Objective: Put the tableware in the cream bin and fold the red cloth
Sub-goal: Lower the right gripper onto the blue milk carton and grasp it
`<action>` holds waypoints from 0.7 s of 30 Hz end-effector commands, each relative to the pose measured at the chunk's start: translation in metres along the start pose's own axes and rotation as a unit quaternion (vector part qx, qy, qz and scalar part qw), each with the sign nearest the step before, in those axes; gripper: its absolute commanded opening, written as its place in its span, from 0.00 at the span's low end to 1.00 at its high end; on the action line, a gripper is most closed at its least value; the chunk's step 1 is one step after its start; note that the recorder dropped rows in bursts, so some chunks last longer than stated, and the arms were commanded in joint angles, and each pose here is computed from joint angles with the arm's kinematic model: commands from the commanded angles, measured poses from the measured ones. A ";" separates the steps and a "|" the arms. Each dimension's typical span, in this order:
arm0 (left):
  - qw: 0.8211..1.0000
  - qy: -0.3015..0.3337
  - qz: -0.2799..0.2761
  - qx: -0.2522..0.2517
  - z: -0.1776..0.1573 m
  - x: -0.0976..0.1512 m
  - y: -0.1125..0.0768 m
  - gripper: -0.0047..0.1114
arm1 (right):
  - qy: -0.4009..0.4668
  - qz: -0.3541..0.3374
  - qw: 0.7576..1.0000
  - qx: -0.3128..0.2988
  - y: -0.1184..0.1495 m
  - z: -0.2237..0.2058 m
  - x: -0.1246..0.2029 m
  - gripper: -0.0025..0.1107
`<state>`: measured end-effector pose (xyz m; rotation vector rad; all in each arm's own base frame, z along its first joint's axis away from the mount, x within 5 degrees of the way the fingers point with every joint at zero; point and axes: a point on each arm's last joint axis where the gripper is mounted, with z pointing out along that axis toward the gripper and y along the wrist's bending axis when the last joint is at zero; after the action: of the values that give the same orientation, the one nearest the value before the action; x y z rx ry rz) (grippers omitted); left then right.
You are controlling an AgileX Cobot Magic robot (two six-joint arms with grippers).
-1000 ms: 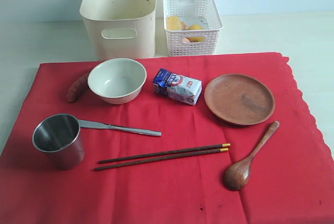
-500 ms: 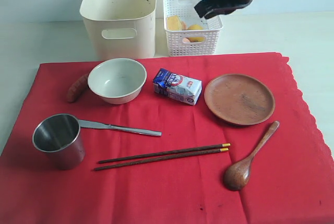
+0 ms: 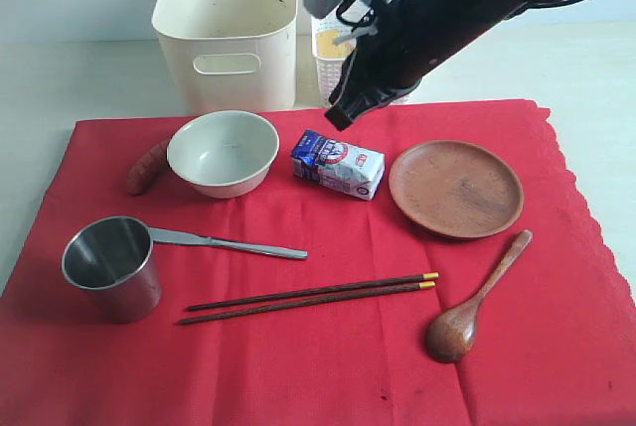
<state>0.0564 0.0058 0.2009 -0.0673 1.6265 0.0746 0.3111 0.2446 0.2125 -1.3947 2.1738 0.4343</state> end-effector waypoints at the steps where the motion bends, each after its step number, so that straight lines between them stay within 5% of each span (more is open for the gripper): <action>1: 1.000 -0.002 0.005 -0.001 0.000 0.000 0.000 0.04 | 0.022 -0.035 0.999 0.017 0.004 0.024 0.005 0.12; 11: 1.000 -0.002 0.005 -0.001 0.000 0.000 0.000 0.04 | 0.041 -0.009 0.999 0.031 -0.001 0.066 0.022 0.70; 16: 1.000 -0.002 0.005 -0.001 0.000 0.000 0.000 0.04 | 0.050 -0.020 0.997 0.049 -0.008 0.089 0.033 0.69; 21: 1.000 -0.002 0.005 -0.001 0.000 0.000 0.000 0.04 | 0.052 -0.031 0.997 0.052 -0.009 0.096 0.037 0.58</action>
<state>0.0564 0.0058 0.2009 -0.0673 1.6265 0.0746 0.3300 0.2631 0.1127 -1.4311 2.2264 0.2460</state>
